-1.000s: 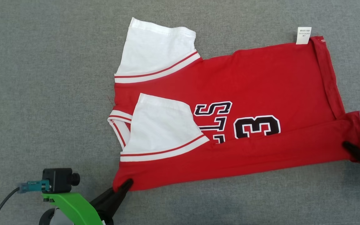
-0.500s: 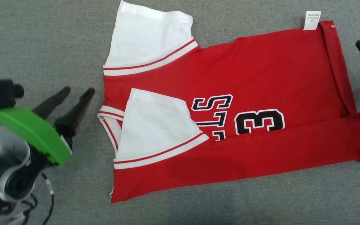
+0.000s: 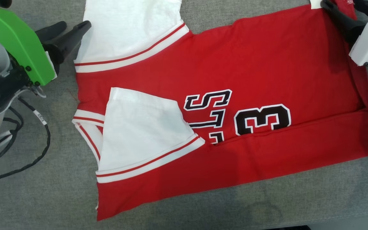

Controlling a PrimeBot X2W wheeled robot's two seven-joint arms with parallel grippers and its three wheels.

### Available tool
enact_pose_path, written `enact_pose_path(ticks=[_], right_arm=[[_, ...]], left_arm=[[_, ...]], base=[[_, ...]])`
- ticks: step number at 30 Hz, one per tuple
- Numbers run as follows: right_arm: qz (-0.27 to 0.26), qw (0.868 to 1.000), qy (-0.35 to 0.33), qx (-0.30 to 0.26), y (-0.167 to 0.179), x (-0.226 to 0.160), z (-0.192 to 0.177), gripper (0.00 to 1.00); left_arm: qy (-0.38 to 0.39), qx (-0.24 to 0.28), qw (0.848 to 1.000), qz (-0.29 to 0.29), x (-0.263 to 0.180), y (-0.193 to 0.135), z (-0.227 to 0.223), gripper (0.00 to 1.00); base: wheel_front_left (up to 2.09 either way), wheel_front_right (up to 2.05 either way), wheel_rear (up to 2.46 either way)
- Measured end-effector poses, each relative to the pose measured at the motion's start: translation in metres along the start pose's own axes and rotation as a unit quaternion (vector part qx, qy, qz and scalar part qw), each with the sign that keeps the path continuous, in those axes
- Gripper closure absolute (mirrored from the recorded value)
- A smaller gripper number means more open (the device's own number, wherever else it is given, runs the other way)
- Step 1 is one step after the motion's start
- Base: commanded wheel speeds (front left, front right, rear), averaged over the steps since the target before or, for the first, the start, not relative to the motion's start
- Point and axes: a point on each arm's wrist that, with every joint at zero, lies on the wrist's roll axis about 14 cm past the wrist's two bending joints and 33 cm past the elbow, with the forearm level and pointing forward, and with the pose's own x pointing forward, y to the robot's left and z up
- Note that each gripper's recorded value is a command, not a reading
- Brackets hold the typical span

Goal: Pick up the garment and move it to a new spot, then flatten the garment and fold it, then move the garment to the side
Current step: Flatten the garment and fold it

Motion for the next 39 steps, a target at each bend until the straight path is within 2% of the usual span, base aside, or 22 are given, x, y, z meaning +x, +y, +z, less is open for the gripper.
enact_pose_path(ticks=[3,4,6,7,8,11,13,20,21,22,23,24,25,26,27,28,32,39], right_arm=[[0.001,1.000,0.007,0.000,-0.003,0.002,-0.004,0.00],[0.001,1.000,0.010,-0.004,-0.003,0.001,-0.004,0.04],[0.002,1.000,0.014,-0.005,-0.004,0.000,-0.006,0.52],[0.002,1.000,0.015,-0.005,-0.004,-0.001,-0.005,0.61],[0.002,1.000,0.015,-0.005,-0.005,-0.001,-0.004,0.62],[0.004,1.000,0.018,-0.004,-0.005,-0.001,-0.005,0.54],[0.005,1.000,0.020,-0.005,-0.005,-0.001,-0.005,0.53],[0.007,1.000,0.024,-0.005,-0.005,0.000,-0.009,0.52],[0.008,1.000,0.025,-0.006,-0.004,0.000,-0.010,0.55],[0.009,1.000,0.027,-0.006,-0.004,0.000,-0.011,0.64],[0.012,0.999,0.028,-0.010,-0.002,0.001,-0.010,0.90],[0.014,1.000,0.025,-0.011,0.000,0.001,-0.009,1.00],[0.015,0.999,0.027,-0.010,0.000,0.001,-0.011,1.00],[0.018,0.999,0.030,-0.013,0.002,0.001,-0.012,1.00],[0.019,0.999,0.030,-0.016,0.003,0.001,-0.012,1.00],[0.018,0.999,0.029,-0.017,0.003,0.001,-0.011,1.00],[0.022,0.999,0.016,-0.016,0.005,-0.003,-0.005,1.00],[0.036,0.999,-0.024,-0.023,0.010,-0.007,0.012,1.00]], left_arm=[[0.029,-0.002,0.999,-0.027,0.008,-0.006,-0.002,0.00],[0.037,-0.010,0.999,-0.036,0.010,-0.008,-0.003,0.00],[0.047,-0.006,0.998,-0.040,0.011,-0.006,0.000,0.00],[0.042,-0.012,0.998,-0.039,0.012,-0.004,0.006,0.00],[0.045,-0.013,0.998,-0.040,0.013,-0.003,0.008,0.00],[0.046,-0.035,0.997,-0.057,0.019,-0.008,0.016,0.00],[0.049,-0.038,0.996,-0.066,0.024,-0.014,0.021,0.00],[0.076,-0.004,0.996,-0.045,0.038,-0.012,0.018,0.00],[0.078,0.002,0.996,-0.040,0.040,-0.011,0.018,0.00],[0.079,0.007,0.996,-0.037,0.042,-0.011,0.018,0.00],[0.078,0.010,0.996,-0.036,0.044,-0.011,0.018,0.00],[0.073,0.010,0.997,-0.039,0.047,-0.013,0.020,0.05],[0.073,0.007,0.997,-0.040,0.050,-0.013,0.019,0.54],[0.076,0.014,0.996,-0.038,0.052,-0.013,0.017,0.70],[0.079,0.025,0.996,-0.031,0.053,-0.011,0.015,0.95],[0.084,0.036,0.996,-0.024,0.053,-0.008,0.013,1.00],[0.079,0.040,0.996,-0.022,0.049,-0.006,0.014,1.00],[0.015,0.025,0.997,-0.078,0.028,-0.029,0.044,1.00]], base=[[0.00,0.00,0.00],[0.00,0.00,0.00],[0.00,0.00,0.00],[0.00,0.00,0.00],[0.00,0.00,0.00],[0.00,0.00,0.00],[0.00,0.00,0.00],[0.00,0.00,0.00],[0.00,0.00,0.00],[0.00,0.00,0.00],[0.00,0.00,0.00],[0.00,0.00,0.00],[0.00,0.00,0.00],[0.00,0.00,0.00],[0.00,0.00,0.00],[0.00,0.00,0.00],[0.00,0.00,0.00],[0.00,0.00,0.00]])
